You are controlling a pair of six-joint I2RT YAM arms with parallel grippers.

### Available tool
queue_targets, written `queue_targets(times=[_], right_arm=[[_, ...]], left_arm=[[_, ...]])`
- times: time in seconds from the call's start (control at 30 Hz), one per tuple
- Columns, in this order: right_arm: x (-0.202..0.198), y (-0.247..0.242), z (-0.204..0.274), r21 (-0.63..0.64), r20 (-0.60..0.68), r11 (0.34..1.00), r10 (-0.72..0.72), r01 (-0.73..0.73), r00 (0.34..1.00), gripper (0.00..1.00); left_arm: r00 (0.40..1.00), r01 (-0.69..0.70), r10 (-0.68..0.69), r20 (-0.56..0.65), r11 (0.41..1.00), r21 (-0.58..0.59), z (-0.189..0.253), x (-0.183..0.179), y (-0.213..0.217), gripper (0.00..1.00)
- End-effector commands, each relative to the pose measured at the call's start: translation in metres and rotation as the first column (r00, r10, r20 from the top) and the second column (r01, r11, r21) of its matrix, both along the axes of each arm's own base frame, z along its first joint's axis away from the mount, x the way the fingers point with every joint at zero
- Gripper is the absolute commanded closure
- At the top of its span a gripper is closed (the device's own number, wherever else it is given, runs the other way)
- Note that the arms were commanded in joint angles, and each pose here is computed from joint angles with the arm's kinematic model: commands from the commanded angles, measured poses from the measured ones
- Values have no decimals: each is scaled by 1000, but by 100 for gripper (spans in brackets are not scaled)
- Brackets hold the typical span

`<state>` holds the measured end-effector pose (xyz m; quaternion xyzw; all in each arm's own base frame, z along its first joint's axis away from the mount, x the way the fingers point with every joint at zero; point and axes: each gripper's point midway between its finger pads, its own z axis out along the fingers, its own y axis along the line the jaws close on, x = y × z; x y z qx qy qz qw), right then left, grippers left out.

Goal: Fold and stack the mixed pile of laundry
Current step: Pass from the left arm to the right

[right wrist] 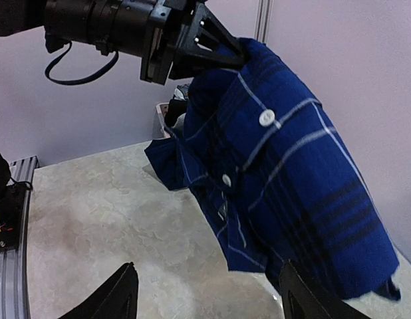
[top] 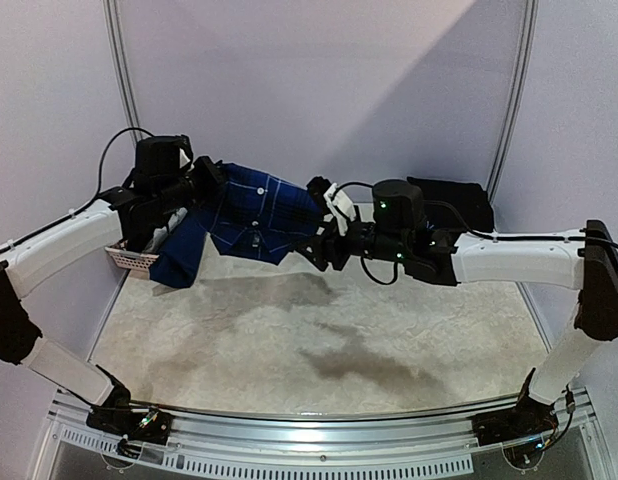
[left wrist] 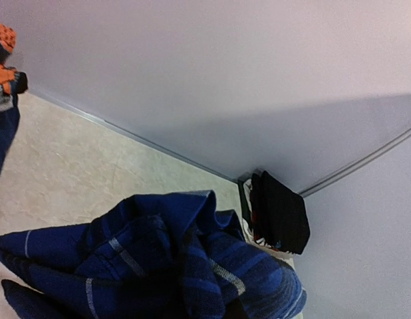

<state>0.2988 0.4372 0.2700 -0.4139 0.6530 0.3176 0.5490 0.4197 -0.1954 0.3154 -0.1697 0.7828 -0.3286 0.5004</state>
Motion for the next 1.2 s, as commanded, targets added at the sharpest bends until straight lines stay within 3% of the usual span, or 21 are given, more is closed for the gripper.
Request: queue_targets(times=[0.0, 0.37, 0.5, 0.83, 1.0, 1.07, 1.17], right_arm=[[11, 20, 0, -14, 75, 1000, 10, -9, 997, 27], [36, 40, -44, -146, 106, 989, -6, 21, 994, 43], [42, 41, -51, -171, 121, 984, -21, 41, 992, 53], [46, 35, -52, -172, 136, 982, -53, 77, 989, 99], [25, 17, -12, -121, 153, 991, -31, 50, 988, 100], [22, 12, 9, -104, 162, 993, -34, 51, 986, 100], [17, 5, 47, -56, 178, 997, -49, 60, 983, 100]], left_arm=[[993, 92, -82, 86, 988, -120, 26, -6, -33, 100], [981, 189, -179, 80, 971, -148, 25, -20, -55, 100], [978, 203, -194, 77, 967, -151, 23, -24, -57, 100], [977, 212, -206, 55, 969, -130, 3, -34, -53, 100], [982, 188, -185, 40, 979, -78, -12, -37, -44, 100], [980, 198, -196, 45, 979, -48, -14, -38, -44, 89], [977, 205, -206, 61, 979, 16, -14, -39, -42, 50]])
